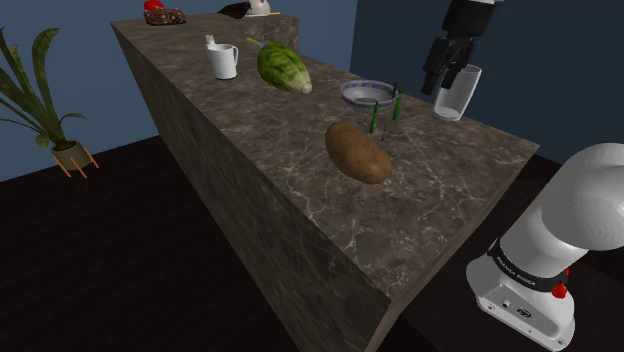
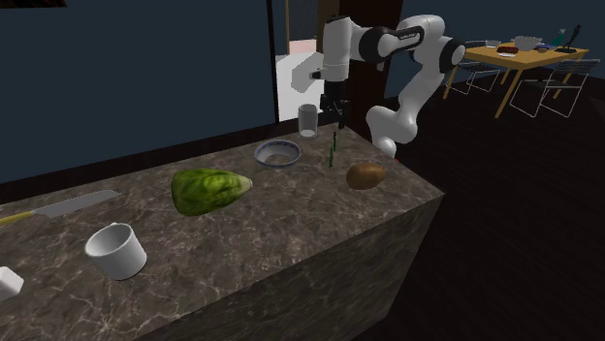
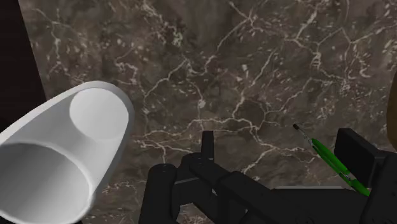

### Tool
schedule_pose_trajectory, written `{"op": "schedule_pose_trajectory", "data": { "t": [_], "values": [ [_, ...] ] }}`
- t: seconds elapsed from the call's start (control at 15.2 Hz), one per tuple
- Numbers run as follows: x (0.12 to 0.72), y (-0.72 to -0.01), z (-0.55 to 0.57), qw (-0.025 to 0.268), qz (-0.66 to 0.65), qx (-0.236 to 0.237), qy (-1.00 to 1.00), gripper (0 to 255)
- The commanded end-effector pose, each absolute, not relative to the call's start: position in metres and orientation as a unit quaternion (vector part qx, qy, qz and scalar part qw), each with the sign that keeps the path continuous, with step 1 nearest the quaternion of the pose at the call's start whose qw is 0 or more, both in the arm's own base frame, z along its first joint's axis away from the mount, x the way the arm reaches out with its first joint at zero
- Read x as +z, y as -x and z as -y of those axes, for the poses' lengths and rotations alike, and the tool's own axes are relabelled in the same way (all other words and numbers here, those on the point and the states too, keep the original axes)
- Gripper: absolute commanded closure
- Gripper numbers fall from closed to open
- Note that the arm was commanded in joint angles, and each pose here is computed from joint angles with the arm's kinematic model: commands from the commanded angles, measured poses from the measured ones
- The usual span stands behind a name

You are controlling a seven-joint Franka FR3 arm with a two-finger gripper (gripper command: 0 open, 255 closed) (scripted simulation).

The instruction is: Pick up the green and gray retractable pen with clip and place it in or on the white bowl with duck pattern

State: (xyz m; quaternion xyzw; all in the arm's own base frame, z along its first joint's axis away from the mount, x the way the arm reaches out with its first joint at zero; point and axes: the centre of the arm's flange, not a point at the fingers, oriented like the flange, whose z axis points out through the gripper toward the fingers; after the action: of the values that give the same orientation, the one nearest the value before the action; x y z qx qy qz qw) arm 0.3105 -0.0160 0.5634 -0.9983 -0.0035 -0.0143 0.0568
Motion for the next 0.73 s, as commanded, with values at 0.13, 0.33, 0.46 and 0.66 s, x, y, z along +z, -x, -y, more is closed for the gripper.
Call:
{"op": "schedule_pose_trajectory", "data": {
  "t": [0.13, 0.33, 0.46, 0.66],
  "values": [
    [0.563, -0.312, -0.003, 0.055, 0.101, -0.067, 0.991, 0],
    [0.562, -0.308, -0.032, 0.051, 0.244, -0.144, 0.958, 0],
    [0.557, -0.307, -0.041, 0.05, 0.283, -0.165, 0.944, 0],
    [0.542, -0.311, -0.044, 0.05, 0.283, -0.165, 0.944, 0]
  ]
}}
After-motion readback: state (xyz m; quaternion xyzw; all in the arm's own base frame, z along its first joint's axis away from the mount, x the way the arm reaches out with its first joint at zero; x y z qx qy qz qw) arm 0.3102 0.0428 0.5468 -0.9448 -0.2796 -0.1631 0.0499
